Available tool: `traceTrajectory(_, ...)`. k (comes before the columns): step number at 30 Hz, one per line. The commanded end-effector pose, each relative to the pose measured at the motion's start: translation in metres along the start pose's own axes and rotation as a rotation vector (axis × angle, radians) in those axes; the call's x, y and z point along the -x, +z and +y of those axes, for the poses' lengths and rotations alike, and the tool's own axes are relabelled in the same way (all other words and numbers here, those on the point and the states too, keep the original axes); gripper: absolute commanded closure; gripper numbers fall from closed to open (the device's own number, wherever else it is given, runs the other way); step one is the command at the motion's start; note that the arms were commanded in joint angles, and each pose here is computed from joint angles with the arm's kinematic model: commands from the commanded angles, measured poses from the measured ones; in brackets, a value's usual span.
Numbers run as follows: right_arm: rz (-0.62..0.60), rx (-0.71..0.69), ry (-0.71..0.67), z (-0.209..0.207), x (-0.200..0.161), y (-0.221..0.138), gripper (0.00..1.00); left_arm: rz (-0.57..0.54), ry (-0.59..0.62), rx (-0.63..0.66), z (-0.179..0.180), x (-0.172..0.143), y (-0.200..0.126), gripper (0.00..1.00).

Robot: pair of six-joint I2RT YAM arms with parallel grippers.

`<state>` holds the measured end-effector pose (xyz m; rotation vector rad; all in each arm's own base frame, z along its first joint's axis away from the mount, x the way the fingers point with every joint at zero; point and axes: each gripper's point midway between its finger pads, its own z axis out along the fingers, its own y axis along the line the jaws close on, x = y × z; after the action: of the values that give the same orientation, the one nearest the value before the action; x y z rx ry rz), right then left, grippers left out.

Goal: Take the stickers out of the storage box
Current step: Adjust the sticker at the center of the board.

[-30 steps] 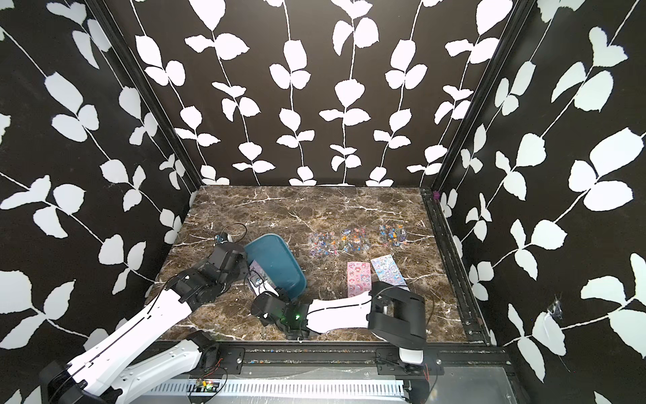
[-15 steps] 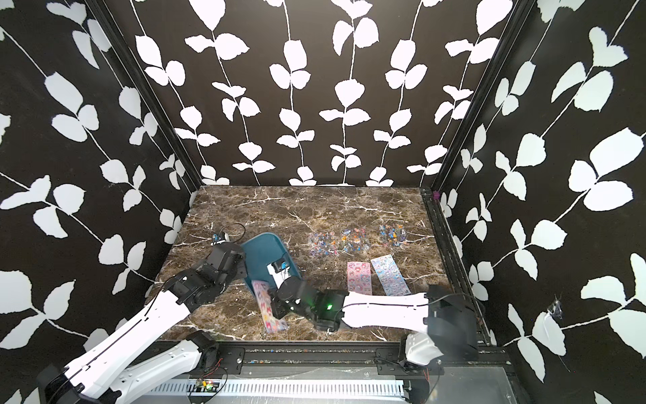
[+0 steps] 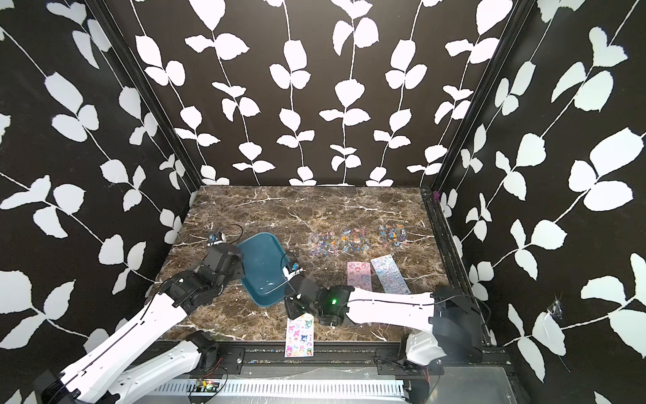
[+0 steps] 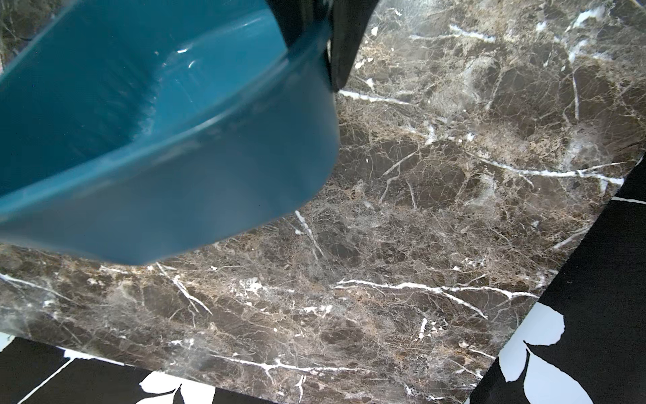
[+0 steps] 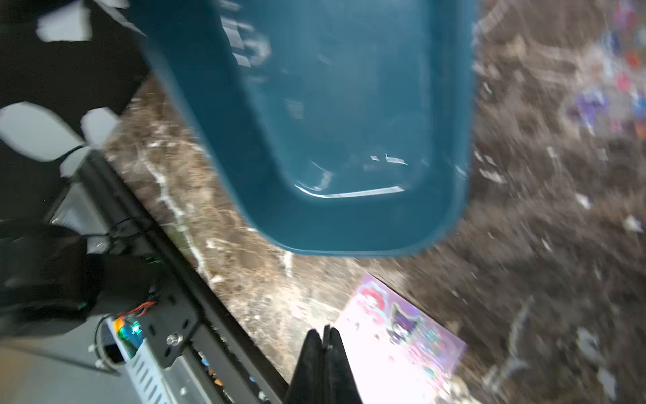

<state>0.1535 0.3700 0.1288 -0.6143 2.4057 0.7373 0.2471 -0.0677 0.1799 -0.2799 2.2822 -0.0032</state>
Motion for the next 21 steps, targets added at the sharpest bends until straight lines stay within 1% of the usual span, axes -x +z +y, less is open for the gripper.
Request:
traceTrajectory(1, 0.093, 0.037, 0.073, -0.006, -0.023, 0.009, 0.84, -0.045, -0.022, -0.007, 0.000, 0.012, -0.007, 1.00)
traceTrajectory(4, 0.206, 0.106, 0.093, 0.005, -0.048, 0.023, 0.82, -0.061, -0.038, 0.011, 0.005, 0.015, -0.009, 1.00)
traceTrajectory(6, 0.251, 0.143, 0.113, 0.011, -0.062, 0.030, 0.82, -0.079, -0.053, 0.028, 0.010, 0.017, -0.012, 1.00)
traceTrajectory(10, 0.285, 0.119, 0.115, 0.007, -0.081, 0.039, 0.82, -0.114, -0.070, 0.071, 0.023, 0.021, -0.018, 1.00)
traceTrajectory(13, 0.285, 0.107, 0.111, 0.005, -0.085, 0.039, 0.82, -0.137, -0.091, 0.109, 0.034, 0.023, -0.023, 1.00)
traceTrajectory(15, 0.319, 0.053, 0.105, -0.006, -0.095, 0.047, 0.82, -0.157, -0.104, 0.126, 0.040, 0.025, -0.026, 1.00)
traceTrajectory(18, 0.364, -0.062, 0.090, -0.027, -0.107, 0.053, 0.82, -0.190, -0.129, 0.134, 0.047, 0.028, -0.032, 1.00)
traceTrajectory(21, 0.377, -0.185, 0.077, -0.049, -0.112, 0.054, 0.83, -0.200, -0.132, 0.142, 0.050, 0.028, -0.034, 1.00)
